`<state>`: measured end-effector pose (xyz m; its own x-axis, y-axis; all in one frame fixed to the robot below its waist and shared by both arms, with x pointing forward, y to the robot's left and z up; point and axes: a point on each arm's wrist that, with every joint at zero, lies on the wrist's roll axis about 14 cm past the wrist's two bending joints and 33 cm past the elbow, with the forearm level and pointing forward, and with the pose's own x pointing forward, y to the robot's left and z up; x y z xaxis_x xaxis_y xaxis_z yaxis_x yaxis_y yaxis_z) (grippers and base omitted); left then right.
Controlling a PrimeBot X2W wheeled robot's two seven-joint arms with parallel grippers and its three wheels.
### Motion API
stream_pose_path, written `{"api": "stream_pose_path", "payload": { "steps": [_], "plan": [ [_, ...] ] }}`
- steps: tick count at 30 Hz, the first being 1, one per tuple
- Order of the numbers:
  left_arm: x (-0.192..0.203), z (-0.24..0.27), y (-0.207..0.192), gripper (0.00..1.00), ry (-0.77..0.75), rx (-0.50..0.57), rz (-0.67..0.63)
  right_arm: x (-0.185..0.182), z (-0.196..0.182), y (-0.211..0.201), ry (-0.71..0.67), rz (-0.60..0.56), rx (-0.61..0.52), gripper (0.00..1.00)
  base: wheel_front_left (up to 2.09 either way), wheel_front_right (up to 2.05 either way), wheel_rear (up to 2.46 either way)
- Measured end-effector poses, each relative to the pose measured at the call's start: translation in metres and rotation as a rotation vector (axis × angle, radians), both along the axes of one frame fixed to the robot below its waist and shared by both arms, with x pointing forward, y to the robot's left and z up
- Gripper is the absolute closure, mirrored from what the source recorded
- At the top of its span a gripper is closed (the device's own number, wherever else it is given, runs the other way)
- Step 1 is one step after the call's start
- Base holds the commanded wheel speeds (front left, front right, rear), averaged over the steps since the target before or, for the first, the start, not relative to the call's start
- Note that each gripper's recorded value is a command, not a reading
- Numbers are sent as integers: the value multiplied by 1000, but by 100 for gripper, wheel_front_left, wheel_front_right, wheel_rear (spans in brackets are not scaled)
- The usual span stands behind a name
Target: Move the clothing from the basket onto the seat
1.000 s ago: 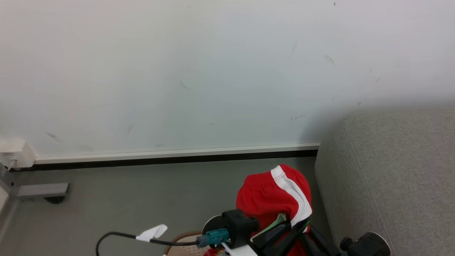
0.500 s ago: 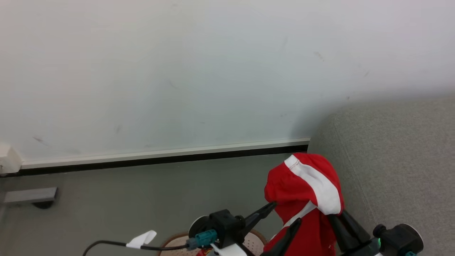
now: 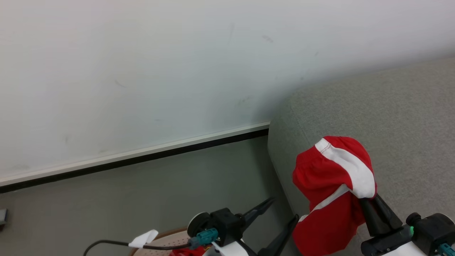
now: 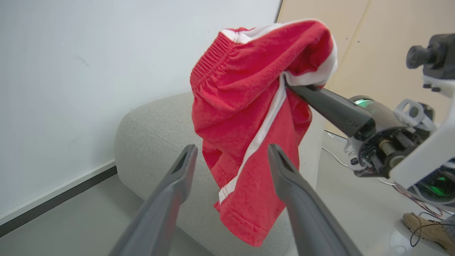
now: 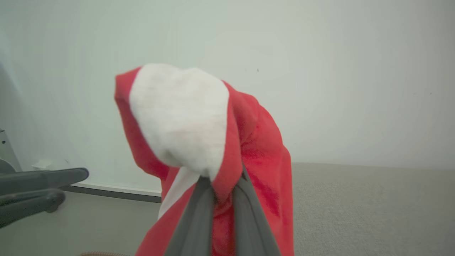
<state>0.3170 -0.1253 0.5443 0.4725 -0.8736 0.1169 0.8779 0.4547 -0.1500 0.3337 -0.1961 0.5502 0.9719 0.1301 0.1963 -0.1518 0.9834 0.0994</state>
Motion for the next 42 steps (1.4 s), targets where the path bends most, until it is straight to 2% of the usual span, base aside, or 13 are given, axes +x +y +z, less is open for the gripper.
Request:
{"api": "stream_pose_path", "payload": {
  "steps": [9,23,31,42],
  "plan": [
    [-2,-8,-29,0,20,-4,-100,-12,-1,-42,11,-133,-17,100,0,0,0],
    [13,-23,-46,0,45,2,-165,1,-4,-68,31,-223,-20,100,0,0,0],
    [49,-39,-43,0,43,30,-157,52,19,-91,-32,-261,-79,100,0,0,0],
    [104,-79,-26,0,73,59,-109,154,44,-120,-119,-273,-205,100,0,0,0]
  ]
}}
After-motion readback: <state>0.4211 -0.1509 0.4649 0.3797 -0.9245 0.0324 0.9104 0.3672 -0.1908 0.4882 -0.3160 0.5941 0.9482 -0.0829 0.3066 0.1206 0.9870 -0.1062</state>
